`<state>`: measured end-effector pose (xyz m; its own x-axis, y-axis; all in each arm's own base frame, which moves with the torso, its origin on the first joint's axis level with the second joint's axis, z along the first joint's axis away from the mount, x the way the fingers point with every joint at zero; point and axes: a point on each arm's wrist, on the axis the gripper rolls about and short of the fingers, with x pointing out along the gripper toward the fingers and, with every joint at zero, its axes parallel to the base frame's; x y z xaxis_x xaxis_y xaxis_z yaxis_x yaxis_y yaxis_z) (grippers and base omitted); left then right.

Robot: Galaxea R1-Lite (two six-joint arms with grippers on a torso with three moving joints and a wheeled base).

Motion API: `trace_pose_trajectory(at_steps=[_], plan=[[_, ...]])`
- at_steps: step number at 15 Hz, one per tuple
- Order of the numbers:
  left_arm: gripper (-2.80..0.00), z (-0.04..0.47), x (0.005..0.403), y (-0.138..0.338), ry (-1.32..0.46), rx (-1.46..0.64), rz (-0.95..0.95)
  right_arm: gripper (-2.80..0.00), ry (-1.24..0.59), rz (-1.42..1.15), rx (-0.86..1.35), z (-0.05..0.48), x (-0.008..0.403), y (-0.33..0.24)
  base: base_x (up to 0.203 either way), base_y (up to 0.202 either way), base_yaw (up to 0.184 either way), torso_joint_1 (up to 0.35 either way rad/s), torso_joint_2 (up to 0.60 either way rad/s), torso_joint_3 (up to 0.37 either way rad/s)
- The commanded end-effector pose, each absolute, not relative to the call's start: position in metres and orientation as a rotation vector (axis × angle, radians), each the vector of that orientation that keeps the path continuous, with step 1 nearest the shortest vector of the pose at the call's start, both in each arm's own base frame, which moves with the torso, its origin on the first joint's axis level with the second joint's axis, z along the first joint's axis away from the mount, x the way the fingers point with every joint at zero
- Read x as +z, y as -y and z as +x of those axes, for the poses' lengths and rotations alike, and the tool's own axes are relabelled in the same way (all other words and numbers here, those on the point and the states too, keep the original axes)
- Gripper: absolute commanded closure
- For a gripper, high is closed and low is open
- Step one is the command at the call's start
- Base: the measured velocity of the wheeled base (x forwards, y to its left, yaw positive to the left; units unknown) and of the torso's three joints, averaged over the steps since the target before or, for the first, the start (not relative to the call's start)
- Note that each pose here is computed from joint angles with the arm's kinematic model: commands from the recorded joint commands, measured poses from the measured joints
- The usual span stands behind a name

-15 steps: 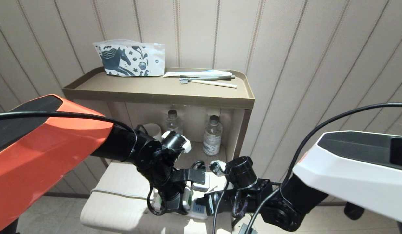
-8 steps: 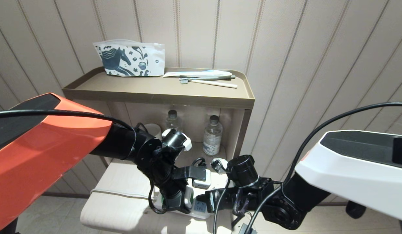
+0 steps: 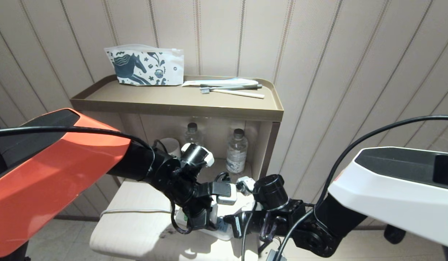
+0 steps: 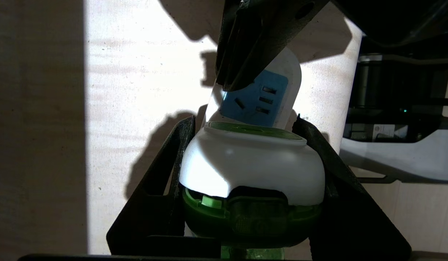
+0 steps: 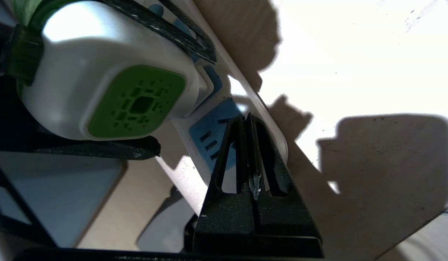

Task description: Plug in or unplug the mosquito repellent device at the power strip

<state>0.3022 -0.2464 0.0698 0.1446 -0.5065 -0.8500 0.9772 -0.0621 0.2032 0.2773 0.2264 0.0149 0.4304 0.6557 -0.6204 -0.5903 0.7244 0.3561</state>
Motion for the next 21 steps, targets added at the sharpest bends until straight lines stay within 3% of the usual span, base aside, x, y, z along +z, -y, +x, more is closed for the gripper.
trace_pose_trajectory(at_steps=[1,21], plan=[[0.0,0.303,0.06,0.245,-0.66,-1.37,0.975,0.0,-0.829,0.069,0.783,0.272,0.009,-0.23,0.0,0.0,0.0,0.0,0.0,0.0],[0.0,0.314,0.075,0.219,-0.621,-1.34,0.898,0.0,-0.837,0.062,0.798,0.265,0.008,-0.232,0.0,0.0,0.0,0.0,0.0,0.0]])
